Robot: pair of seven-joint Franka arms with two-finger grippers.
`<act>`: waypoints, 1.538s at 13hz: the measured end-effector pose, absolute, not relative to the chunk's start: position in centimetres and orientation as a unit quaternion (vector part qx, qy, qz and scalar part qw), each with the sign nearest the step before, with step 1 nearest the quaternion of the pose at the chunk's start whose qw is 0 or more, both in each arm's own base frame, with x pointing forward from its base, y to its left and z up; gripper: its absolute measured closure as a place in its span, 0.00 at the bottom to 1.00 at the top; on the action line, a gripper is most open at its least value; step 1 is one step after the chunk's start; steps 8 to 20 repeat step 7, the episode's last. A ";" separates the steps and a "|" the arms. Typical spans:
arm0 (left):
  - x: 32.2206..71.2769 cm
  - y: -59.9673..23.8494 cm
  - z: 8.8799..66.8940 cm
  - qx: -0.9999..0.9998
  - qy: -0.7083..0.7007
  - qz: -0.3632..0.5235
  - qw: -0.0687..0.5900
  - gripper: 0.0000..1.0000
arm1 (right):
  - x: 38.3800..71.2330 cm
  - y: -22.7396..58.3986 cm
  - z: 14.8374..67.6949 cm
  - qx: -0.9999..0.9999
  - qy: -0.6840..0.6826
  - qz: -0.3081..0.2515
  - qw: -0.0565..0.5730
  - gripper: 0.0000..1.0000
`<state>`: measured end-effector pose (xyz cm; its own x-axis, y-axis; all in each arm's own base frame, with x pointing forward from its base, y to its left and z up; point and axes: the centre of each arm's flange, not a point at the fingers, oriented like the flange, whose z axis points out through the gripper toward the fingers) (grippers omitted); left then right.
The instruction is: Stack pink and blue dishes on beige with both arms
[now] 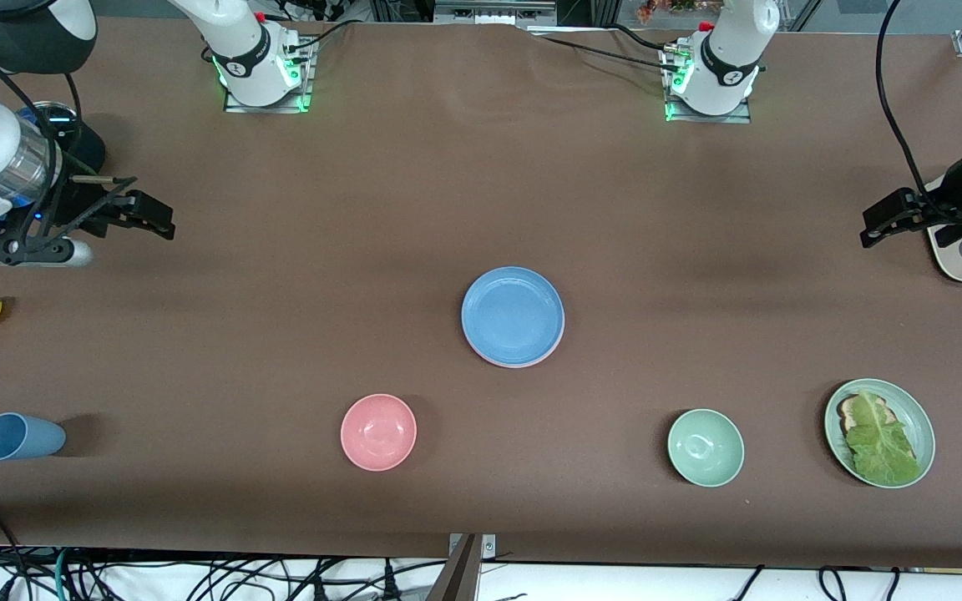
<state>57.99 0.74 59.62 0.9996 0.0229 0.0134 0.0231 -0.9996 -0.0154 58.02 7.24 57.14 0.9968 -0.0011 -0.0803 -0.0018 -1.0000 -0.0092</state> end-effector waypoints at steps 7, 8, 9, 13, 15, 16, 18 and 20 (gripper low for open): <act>58.0 0.7 59.6 -1.000 -0.011 -0.007 0.008 0.00 | 57.9 6.7 58.1 -0.999 -0.019 0.039 0.003 0.00; 58.0 0.7 59.6 -1.000 -0.011 -0.007 0.008 0.00 | 57.9 6.7 58.1 -0.999 -0.019 0.039 0.003 0.00; 58.0 0.7 59.6 -1.000 -0.011 -0.007 0.008 0.00 | 57.9 6.7 58.1 -0.999 -0.019 0.039 0.003 0.00; 58.0 0.7 59.6 -1.000 -0.011 -0.007 0.008 0.00 | 57.9 6.7 58.1 -0.999 -0.019 0.039 0.003 0.00; 58.0 0.7 59.6 -1.000 -0.011 -0.007 0.008 0.00 | 57.9 6.7 58.1 -0.999 -0.019 0.039 0.003 0.00; 58.0 0.7 59.6 -1.000 -0.011 -0.007 0.008 0.00 | 57.9 6.7 58.1 -0.999 -0.019 0.039 0.003 0.00; 58.0 0.7 59.6 -1.000 -0.011 -0.007 0.008 0.00 | 57.9 6.7 58.1 -0.999 -0.019 0.039 0.003 0.00; 58.0 0.7 59.6 -1.000 -0.011 -0.007 0.008 0.00 | 57.9 6.7 58.1 -0.999 -0.019 0.039 0.003 0.00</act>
